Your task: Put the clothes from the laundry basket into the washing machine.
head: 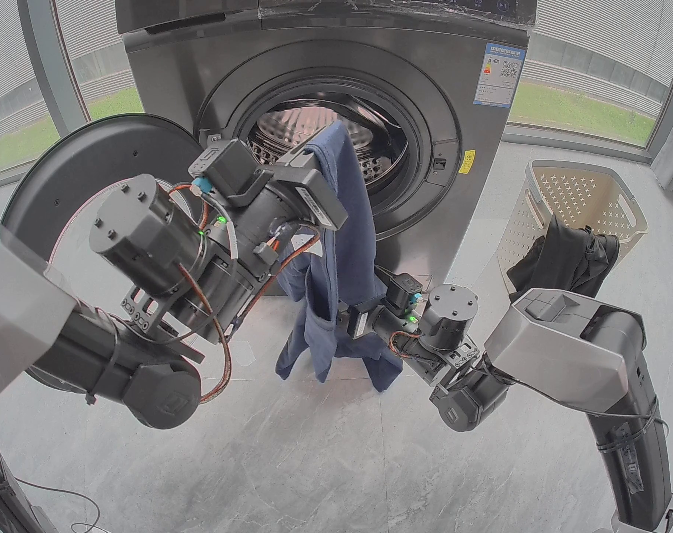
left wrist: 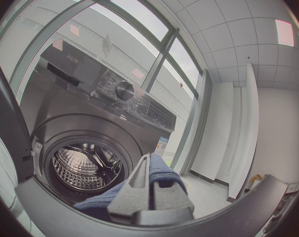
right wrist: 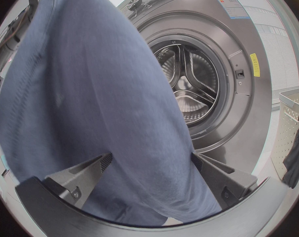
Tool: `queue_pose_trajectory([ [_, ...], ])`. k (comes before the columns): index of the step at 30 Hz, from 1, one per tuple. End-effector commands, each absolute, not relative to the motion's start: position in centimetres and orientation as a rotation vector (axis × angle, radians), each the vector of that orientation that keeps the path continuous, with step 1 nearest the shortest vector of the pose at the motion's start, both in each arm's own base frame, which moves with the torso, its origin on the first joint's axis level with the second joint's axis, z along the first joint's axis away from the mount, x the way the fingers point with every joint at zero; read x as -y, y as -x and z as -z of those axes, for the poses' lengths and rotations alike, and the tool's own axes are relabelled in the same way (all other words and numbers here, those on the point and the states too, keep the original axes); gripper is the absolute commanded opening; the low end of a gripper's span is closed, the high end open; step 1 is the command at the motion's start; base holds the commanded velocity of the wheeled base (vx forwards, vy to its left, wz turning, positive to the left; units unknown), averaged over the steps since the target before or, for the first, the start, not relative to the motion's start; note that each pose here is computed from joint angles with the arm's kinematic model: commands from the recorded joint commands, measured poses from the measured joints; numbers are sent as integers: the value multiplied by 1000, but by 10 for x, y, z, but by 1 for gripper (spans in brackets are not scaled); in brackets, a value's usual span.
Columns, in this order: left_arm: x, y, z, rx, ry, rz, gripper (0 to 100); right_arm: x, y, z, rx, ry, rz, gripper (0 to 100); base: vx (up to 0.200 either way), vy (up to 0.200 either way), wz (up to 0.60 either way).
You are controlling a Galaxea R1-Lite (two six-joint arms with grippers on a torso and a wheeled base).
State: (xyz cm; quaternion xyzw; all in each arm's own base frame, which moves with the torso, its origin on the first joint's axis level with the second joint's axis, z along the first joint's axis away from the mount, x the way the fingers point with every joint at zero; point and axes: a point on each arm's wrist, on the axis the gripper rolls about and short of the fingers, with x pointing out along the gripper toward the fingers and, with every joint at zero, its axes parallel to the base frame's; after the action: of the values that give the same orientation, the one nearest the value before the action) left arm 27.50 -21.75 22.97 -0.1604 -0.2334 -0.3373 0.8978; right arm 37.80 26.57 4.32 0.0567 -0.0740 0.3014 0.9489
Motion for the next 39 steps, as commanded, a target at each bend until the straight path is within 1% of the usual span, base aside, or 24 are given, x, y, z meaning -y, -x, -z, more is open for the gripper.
queue_pose_trajectory([
  [1,210,-256,-252,538,356,722,0,-274,-393,-31,167,-113,-608,100,0,0,0],
  [6,205,-243,-253,525,363,738,0,-271,-401,-29,181,-118,-590,100,0,0,0],
  [15,201,-234,-239,468,345,752,0,-281,-400,-36,222,-136,-609,100,0,0,0],
  [16,201,-233,-238,462,346,753,0,-283,-399,-37,223,-139,-613,0,0,0,0],
  [21,199,-237,-237,460,345,737,0,-282,-399,-39,232,-141,-613,0,0,0,0],
  [25,193,-244,-233,450,338,697,0,-276,-400,-42,232,-142,-600,0,0,0,0],
  [26,181,-257,-225,428,314,640,0,-266,-401,-46,239,-145,-584,0,0,0,0],
  [27,181,-257,-225,428,314,640,0,-266,-401,-46,239,-145,-584,0,0,0,0],
  [28,171,-269,-214,398,291,592,0,-254,-397,-55,232,-143,-566,0,0,0,0],
  [29,171,-269,-214,398,291,592,0,-254,-397,-55,232,-143,-566,0,0,0,0],
  [30,158,-283,-201,364,266,543,0,-244,-391,-60,215,-137,-555,0,0,0,0],
  [32,150,-290,-187,318,242,512,0,-238,-385,-68,212,-137,-550,0,0,0,0],
  [33,146,-294,-174,275,226,494,0,-234,-382,-74,215,-137,-546,0,0,0,0],
  [36,142,-298,-149,189,198,490,0,-231,-378,-85,229,-140,-546,0,0,0,0],
  [37,139,-299,-133,132,172,501,0,-230,-377,-91,238,-142,-546,0,0,0,0],
  [39,139,-299,-113,61,144,521,0,-231,-375,-97,246,-147,-551,0,0,0,0],
])
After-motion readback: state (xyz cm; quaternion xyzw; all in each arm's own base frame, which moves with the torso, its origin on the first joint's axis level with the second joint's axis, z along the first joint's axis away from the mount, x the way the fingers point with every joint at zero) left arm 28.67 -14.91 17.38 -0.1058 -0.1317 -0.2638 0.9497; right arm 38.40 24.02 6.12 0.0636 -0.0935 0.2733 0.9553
